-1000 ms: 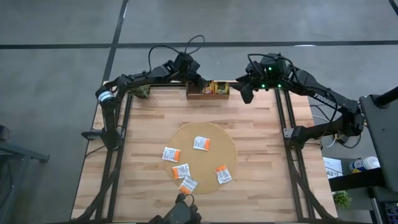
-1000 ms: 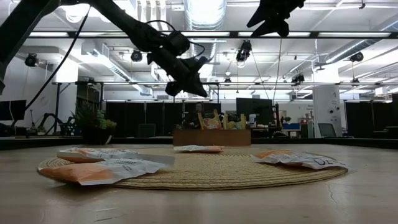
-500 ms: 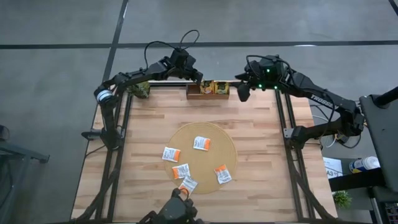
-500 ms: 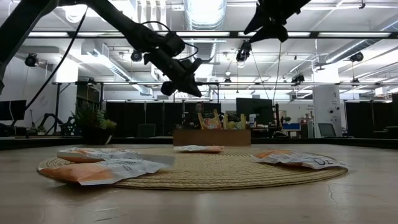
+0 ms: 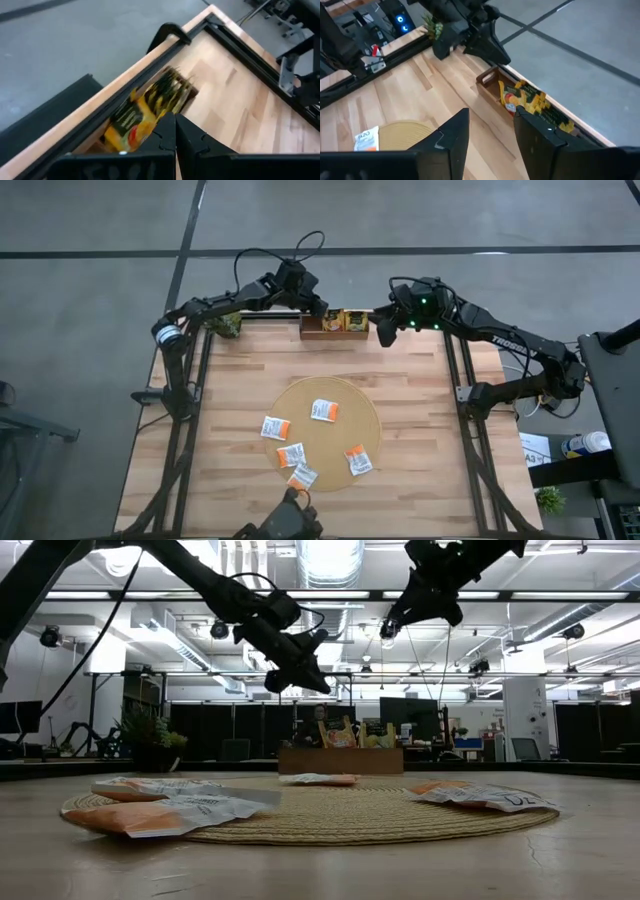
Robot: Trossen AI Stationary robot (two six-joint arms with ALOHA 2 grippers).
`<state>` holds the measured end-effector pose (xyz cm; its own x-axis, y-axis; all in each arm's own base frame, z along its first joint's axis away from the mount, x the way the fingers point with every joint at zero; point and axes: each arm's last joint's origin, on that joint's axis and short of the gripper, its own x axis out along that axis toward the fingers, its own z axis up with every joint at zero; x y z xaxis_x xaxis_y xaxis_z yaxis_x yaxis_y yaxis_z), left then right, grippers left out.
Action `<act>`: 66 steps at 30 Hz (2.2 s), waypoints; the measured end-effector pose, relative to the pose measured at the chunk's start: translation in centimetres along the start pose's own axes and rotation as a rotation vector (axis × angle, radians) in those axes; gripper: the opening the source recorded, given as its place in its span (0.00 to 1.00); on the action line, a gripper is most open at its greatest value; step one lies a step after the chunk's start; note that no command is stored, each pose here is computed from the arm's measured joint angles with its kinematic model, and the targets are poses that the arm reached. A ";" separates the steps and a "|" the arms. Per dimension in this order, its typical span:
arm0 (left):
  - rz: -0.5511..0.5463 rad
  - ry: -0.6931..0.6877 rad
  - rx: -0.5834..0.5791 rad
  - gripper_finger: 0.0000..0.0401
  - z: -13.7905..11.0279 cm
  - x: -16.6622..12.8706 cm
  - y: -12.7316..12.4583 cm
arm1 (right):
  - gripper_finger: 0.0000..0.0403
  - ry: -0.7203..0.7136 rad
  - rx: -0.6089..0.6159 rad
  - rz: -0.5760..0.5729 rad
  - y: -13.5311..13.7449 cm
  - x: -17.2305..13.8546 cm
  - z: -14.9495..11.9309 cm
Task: Pick & Place Tea
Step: Put the red tea bag into the middle section of the wooden organizer
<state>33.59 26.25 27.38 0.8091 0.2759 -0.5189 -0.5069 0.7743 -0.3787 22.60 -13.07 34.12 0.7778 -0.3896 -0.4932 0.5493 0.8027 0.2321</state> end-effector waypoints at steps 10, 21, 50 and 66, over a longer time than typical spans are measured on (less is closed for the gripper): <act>0.132 -0.059 0.041 0.00 -0.9 1.9 -2.3 | 0.33 0.015 0.026 -0.004 -0.1 0.3 -0.5; 0.357 -0.136 0.005 0.00 -2.2 2.7 -4.1 | 0.30 0.002 0.033 0.000 0.0 0.0 0.0; 0.372 -0.168 -0.025 0.00 -5.5 6.2 -4.5 | 0.28 0.013 0.008 0.000 0.0 0.0 -0.2; 0.290 -0.148 -0.039 0.00 -6.3 7.6 -4.4 | 0.25 0.012 -0.005 -0.002 0.0 0.0 -0.1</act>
<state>40.04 21.37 20.26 0.6623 0.5638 -0.4934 -0.7313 0.6299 -0.2617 22.54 -12.97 34.01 0.7731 -0.3859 -0.5033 0.5494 0.8040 0.2274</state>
